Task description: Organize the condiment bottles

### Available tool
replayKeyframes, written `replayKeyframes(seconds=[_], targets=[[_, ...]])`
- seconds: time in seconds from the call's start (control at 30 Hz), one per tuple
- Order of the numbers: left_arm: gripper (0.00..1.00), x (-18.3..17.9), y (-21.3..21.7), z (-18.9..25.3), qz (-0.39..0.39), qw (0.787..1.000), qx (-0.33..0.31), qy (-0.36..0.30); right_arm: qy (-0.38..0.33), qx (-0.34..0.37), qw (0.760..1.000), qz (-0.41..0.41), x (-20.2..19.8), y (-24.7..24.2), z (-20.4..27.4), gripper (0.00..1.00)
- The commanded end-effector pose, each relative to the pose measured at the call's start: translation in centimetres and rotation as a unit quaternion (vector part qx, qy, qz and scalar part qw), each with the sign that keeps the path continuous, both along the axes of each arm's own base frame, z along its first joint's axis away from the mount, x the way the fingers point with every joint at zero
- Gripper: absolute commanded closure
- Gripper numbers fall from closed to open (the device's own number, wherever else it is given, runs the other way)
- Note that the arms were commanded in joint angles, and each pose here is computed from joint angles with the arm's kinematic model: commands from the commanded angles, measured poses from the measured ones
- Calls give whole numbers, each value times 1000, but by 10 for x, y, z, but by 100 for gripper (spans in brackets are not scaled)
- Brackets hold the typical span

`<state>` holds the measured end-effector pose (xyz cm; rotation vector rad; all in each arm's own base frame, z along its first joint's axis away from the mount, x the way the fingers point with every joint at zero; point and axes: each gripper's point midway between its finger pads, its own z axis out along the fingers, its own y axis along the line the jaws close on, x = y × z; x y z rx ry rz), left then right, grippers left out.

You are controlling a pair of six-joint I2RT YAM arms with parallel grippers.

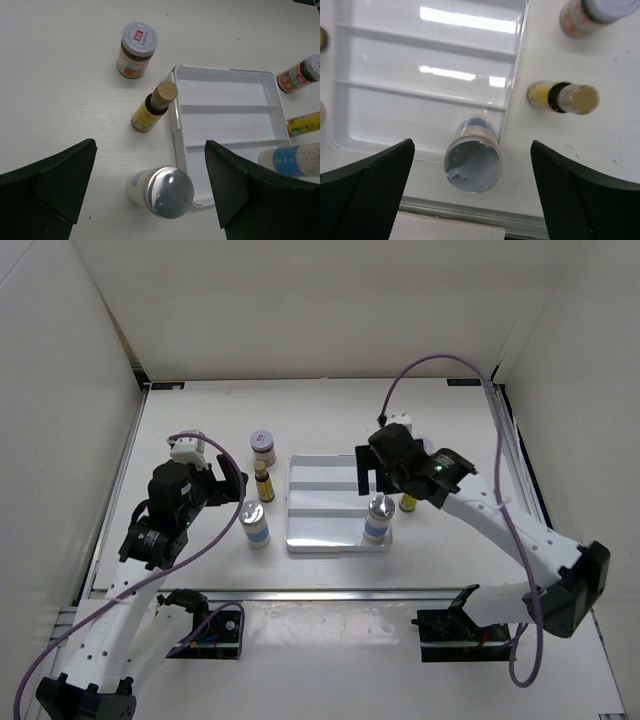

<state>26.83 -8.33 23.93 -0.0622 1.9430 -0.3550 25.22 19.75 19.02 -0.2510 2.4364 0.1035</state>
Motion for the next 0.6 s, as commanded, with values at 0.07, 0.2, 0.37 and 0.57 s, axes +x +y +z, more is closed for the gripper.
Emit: replayKeyframes(seconds=[0.07,0.2,0.37,0.57], targets=[[0,-14,-27,-26,-53,996,-20,68,-101,41,994,0,7,-10,81,0],[0,-23,-38,-48,-51,994,-17,93,-132,64,989,5,6,-13,104,0],[0,-23,-42,-47,-48,995,-9,87,-132,59,989,15,2,-15,98,0],[0,-24,-56,-61,-73,991,16,110,-120,62,991,12,-3,-18,87,0]])
